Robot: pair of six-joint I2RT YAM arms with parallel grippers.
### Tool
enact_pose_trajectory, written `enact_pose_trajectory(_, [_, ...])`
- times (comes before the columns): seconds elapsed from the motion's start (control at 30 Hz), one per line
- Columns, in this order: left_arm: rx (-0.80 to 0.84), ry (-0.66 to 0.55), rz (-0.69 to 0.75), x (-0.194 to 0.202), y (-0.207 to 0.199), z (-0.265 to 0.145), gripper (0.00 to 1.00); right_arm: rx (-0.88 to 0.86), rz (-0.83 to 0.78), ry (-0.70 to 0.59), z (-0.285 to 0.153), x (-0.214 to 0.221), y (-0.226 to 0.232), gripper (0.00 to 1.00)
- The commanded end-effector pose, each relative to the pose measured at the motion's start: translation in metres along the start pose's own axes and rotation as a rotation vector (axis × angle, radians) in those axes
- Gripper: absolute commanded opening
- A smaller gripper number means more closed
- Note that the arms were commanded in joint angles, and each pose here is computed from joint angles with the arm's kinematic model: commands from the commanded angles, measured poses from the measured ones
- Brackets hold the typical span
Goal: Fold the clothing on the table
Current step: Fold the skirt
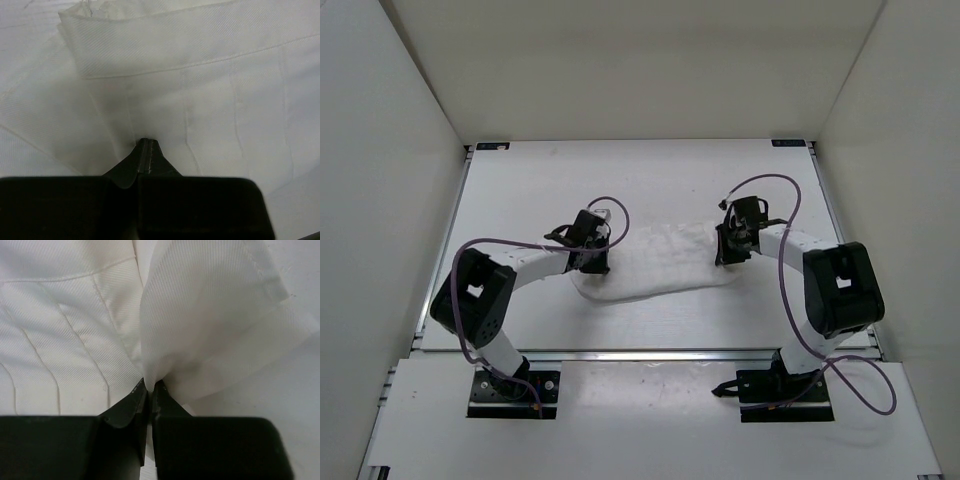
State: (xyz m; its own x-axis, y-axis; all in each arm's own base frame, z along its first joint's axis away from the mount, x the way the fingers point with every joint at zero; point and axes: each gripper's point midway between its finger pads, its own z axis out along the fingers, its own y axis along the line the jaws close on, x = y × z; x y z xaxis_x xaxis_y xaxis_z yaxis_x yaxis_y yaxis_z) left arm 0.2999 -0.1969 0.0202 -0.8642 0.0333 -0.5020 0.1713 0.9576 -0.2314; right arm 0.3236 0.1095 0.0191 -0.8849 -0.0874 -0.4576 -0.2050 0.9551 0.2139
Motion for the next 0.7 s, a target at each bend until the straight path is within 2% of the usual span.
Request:
enact_pose_trajectory(0.0, [-0.034,0.055,0.006,0.010,0.005,0.005,0.00,0.070,-0.024,0.055,0.009,0.010,-0.014,0.00])
enact_pose_trajectory(0.1, [-0.028,0.074,-0.001,0.010,0.001,0.009,0.00,0.056,-0.038,0.048,0.004,-0.008,-0.012,0.00])
enact_pose_trajectory(0.23, [0.000,0.109,0.015,0.007,-0.013,0.017,0.00,0.051,-0.103,-0.039,-0.024,-0.053,0.003,0.00])
enact_pose_trajectory(0.33, [0.036,0.123,0.001,0.008,-0.021,0.027,0.00,-0.009,-0.172,-0.178,-0.059,-0.106,0.040,0.00])
enact_pose_trajectory(0.43, [0.096,0.142,-0.030,0.003,-0.034,0.036,0.00,-0.052,-0.252,-0.278,-0.085,-0.135,0.081,0.01])
enact_pose_trajectory(0.53, [0.177,0.159,-0.033,0.001,-0.056,0.043,0.00,-0.171,-0.300,-0.324,-0.095,-0.146,0.133,0.00])
enact_pose_trajectory(0.67, [0.237,0.140,-0.072,-0.015,-0.076,0.052,0.00,-0.255,-0.321,-0.281,-0.078,-0.132,0.171,0.00])
